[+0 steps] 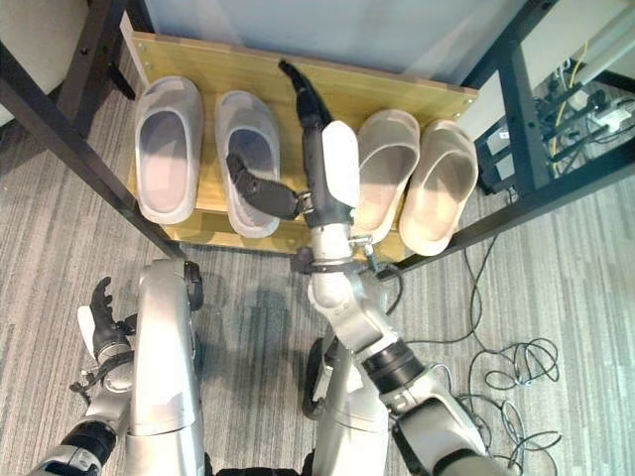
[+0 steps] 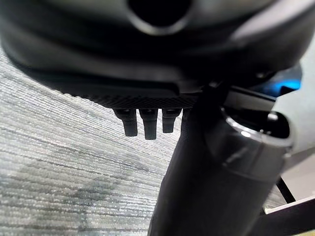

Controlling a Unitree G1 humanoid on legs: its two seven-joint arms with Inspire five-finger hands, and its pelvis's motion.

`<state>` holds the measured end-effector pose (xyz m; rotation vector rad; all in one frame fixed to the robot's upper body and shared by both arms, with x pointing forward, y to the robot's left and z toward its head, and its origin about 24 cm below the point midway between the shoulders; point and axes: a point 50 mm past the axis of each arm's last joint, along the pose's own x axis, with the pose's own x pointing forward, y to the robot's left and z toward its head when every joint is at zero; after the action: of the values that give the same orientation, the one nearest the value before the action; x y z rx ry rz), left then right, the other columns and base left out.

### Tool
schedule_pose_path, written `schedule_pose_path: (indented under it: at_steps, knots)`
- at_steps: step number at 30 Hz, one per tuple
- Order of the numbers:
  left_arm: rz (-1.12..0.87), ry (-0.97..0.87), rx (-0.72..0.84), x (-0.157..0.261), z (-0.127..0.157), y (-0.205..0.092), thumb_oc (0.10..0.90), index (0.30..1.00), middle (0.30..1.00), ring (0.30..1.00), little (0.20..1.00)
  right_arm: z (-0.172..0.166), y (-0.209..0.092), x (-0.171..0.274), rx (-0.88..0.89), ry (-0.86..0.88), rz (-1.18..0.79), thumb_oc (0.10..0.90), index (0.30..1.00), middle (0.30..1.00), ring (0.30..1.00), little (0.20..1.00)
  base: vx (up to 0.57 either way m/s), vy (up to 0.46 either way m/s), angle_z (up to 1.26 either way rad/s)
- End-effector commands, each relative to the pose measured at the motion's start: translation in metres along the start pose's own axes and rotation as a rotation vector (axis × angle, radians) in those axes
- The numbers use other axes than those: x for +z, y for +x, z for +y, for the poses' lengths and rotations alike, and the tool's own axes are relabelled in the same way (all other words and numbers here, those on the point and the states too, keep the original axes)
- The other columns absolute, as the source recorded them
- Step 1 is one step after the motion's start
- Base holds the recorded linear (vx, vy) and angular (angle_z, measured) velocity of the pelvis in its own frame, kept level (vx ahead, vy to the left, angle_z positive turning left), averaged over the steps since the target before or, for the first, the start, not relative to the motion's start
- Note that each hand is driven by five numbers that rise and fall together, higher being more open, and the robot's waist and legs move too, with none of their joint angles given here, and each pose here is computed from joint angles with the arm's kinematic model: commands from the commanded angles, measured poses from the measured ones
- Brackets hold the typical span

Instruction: Arrange the slippers neatly on the shoe rack.

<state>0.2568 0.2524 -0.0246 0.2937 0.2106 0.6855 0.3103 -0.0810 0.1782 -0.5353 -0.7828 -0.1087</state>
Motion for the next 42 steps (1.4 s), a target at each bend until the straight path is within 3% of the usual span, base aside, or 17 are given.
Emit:
schedule_pose_path:
  at_steps: [1, 9, 12, 23, 42]
  knots:
    - [-0.101, -0.015, -0.031, 0.014, -0.013, -0.010, 0.800, 0.900, 0.900, 0.900, 0.900, -0.022, 0.019, 0.057, -0.128, 0.144, -0.273, 0.800, 0.900, 0.900, 0.900, 0.900, 0.00, 0.000, 0.00]
    - [-0.073, -0.015, -0.005, 0.007, -0.010, -0.012, 0.800, 0.900, 0.900, 0.900, 0.900, -0.017, 0.008, 0.056, -0.143, 0.106, -0.264, 0.800, 0.900, 0.900, 0.900, 0.900, 0.00, 0.000, 0.00]
    - [-0.061, -0.004, 0.008, 0.002, -0.009, -0.015, 0.800, 0.900, 0.900, 0.900, 0.900, -0.024, 0.000, 0.058, -0.203, -0.002, -0.300, 0.800, 0.900, 0.900, 0.900, 0.900, 0.00, 0.000, 0.00]
    - [-0.069, 0.028, 0.011, -0.004, -0.011, -0.023, 0.800, 0.900, 0.900, 0.900, 0.900, -0.005, -0.035, 0.057, -0.131, 0.040, -0.239, 0.800, 0.900, 0.900, 0.900, 0.900, 0.00, 0.001, 0.00]
    - [-0.007, 0.031, 0.004, -0.009, -0.012, -0.020, 0.800, 0.900, 0.900, 0.900, 0.900, 0.037, -0.052, 0.069, 0.078, 0.455, -0.080, 0.800, 0.900, 0.900, 0.900, 0.900, 0.00, 0.001, 0.00]
